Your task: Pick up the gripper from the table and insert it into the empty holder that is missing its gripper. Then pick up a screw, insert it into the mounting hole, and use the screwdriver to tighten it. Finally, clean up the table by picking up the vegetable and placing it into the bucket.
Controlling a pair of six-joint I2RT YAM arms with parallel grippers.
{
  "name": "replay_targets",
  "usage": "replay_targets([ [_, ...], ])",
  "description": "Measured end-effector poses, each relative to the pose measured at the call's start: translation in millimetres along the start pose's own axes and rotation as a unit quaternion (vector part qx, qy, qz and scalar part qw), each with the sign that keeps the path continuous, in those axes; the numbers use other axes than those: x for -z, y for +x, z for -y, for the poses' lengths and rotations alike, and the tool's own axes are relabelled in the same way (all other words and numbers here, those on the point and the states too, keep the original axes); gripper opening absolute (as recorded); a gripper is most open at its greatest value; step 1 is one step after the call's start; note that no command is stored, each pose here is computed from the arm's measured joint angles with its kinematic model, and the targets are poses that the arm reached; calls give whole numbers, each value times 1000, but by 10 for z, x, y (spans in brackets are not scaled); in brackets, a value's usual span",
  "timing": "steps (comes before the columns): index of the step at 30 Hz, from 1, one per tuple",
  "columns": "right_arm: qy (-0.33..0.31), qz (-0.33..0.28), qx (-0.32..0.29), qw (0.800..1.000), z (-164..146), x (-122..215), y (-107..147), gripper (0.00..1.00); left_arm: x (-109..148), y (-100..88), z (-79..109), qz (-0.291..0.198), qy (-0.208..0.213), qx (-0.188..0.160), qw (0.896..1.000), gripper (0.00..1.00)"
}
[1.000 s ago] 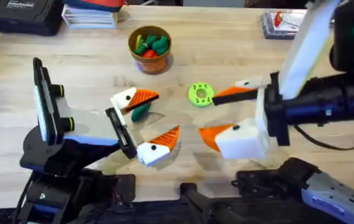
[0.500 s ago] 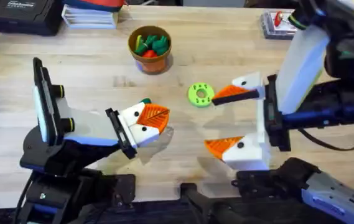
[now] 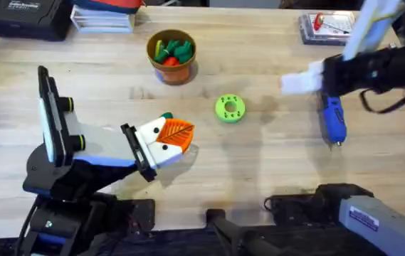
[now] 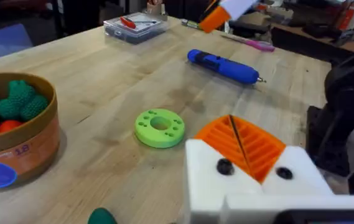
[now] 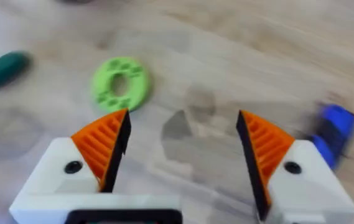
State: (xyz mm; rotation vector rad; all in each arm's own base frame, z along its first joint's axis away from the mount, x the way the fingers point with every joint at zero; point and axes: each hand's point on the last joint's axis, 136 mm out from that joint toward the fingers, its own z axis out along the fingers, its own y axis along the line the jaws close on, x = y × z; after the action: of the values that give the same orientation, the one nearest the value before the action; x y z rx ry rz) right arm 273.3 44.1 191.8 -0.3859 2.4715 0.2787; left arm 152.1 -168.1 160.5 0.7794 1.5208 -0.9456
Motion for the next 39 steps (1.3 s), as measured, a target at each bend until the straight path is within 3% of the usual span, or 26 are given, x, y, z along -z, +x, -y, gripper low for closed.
replay_targets([
  [6,138,-15,-51,989,990,33,119,994,0,0,0,0,0,0,1000,6],
  [11,175,-75,-60,980,1451,-17,442,994,0,0,0,0,0,0,1000,6],
  [25,133,-176,-96,971,1723,-481,961,994,0,0,0,0,0,0,1000,5],
  [33,134,-174,-89,972,1900,-741,979,983,0,0,0,0,0,0,1000,5],
  [39,120,-193,-96,969,1907,-873,1096,831,0,0,0,0,0,0,1000,5],
])
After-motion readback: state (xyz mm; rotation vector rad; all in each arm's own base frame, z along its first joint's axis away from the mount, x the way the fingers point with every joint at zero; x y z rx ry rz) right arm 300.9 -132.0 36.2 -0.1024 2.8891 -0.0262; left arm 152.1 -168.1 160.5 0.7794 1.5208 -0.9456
